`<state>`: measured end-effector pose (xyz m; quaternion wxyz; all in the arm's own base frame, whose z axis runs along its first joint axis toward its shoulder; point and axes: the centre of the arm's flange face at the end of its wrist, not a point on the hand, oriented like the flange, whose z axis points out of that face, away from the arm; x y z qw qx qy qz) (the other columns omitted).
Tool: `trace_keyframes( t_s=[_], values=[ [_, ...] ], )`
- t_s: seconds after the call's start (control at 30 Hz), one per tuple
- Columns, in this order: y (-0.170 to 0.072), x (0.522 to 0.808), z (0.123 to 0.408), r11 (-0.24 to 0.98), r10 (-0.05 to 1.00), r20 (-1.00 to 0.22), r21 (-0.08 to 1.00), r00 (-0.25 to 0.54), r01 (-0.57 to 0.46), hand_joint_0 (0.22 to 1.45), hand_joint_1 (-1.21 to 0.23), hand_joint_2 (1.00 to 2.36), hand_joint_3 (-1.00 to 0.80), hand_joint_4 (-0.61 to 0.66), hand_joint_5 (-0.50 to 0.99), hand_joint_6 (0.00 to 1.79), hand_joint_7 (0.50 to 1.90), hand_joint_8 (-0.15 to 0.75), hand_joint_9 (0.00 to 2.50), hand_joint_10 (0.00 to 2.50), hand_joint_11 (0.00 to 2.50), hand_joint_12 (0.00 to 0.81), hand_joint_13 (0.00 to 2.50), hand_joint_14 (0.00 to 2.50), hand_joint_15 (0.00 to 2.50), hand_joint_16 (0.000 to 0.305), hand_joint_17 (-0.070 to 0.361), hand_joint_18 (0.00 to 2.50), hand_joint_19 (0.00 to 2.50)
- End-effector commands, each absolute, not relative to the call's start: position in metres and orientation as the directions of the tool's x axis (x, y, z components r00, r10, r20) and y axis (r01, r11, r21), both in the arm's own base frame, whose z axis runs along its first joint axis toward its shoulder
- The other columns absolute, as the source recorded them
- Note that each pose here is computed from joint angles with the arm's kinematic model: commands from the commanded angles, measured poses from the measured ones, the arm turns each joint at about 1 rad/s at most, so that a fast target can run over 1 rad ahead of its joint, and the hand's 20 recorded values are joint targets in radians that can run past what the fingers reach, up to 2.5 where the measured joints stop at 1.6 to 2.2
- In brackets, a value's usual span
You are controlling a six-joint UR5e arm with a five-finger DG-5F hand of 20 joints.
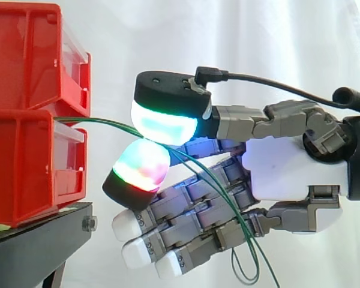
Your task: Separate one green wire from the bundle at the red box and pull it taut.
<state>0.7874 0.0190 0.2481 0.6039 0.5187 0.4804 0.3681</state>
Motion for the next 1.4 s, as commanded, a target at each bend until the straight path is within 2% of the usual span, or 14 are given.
trace_keyframes(
  t_s=[0.0,0.33,0.43,0.5,0.57,0.7,0.77,1.07,1.23,1.37],
  values=[
    [0.018,0.787,0.248,0.189,0.943,-0.197,0.980,0.270,0.054,0.61,-0.73,1.02,-0.31,0.21,-0.21,0.86,0.97,0.297,0.76,0.02,0.52,0.371,0.73,0.01,0.38,0.059,0.132,0.61,0.42],
    [0.018,0.787,0.248,0.183,0.943,-0.191,0.982,0.273,0.055,0.66,-0.80,1.01,-0.43,0.19,-0.20,0.86,0.96,0.294,0.76,0.02,0.52,0.369,0.74,0.01,0.38,0.058,0.131,0.63,0.41],
    [0.018,0.787,0.248,0.180,0.944,-0.188,0.982,0.271,0.052,0.63,-0.82,1.00,-0.50,0.21,-0.20,0.86,0.98,0.295,0.77,0.02,0.51,0.364,0.74,0.01,0.38,0.058,0.130,0.64,0.41],
    [0.018,0.787,0.248,0.179,0.944,-0.186,0.983,0.271,0.051,0.56,-0.79,1.00,-0.50,0.22,-0.19,0.86,0.98,0.299,0.79,0.02,0.52,0.371,0.75,0.02,0.39,0.059,0.132,0.65,0.42],
    [0.018,0.786,0.248,0.177,0.945,-0.185,0.983,0.268,0.057,0.50,-0.66,1.00,-0.50,0.23,-0.19,0.86,0.97,0.318,0.82,0.02,0.52,0.395,0.77,0.01,0.38,0.062,0.141,0.67,0.43],
    [0.017,0.785,0.250,0.168,0.947,-0.180,0.983,0.265,0.067,0.50,-0.56,1.00,-0.50,0.22,-0.18,0.85,0.97,0.324,0.85,0.02,0.52,0.397,0.78,0.01,0.39,0.063,0.141,0.68,0.44],
    [0.014,0.784,0.252,0.163,0.947,-0.177,0.984,0.266,0.076,0.54,-0.52,1.00,-0.50,0.20,-0.18,0.84,1.00,0.315,0.85,0.02,0.52,0.384,0.79,0.01,0.40,0.060,0.135,0.67,0.46],
    [0.009,0.781,0.263,0.152,0.947,-0.183,0.979,0.262,0.134,0.60,-0.68,1.02,-0.23,0.16,-0.19,0.86,1.09,0.310,0.83,0.02,0.54,0.377,0.77,0.02,0.40,0.058,0.131,0.66,0.45],
    [0.007,0.781,0.268,0.146,0.948,-0.180,0.979,0.264,0.144,0.62,-0.74,1.02,-0.23,0.13,-0.20,0.89,1.00,0.298,0.79,0.02,0.54,0.374,0.76,0.02,0.40,0.058,0.131,0.66,0.43],
    [0.004,0.782,0.271,0.144,0.947,-0.178,0.979,0.267,0.142,0.65,-0.81,1.02,-0.33,0.14,-0.21,0.89,0.99,0.290,0.76,0.02,0.53,0.371,0.74,0.02,0.39,0.058,0.131,0.64,0.41]
  ],
)
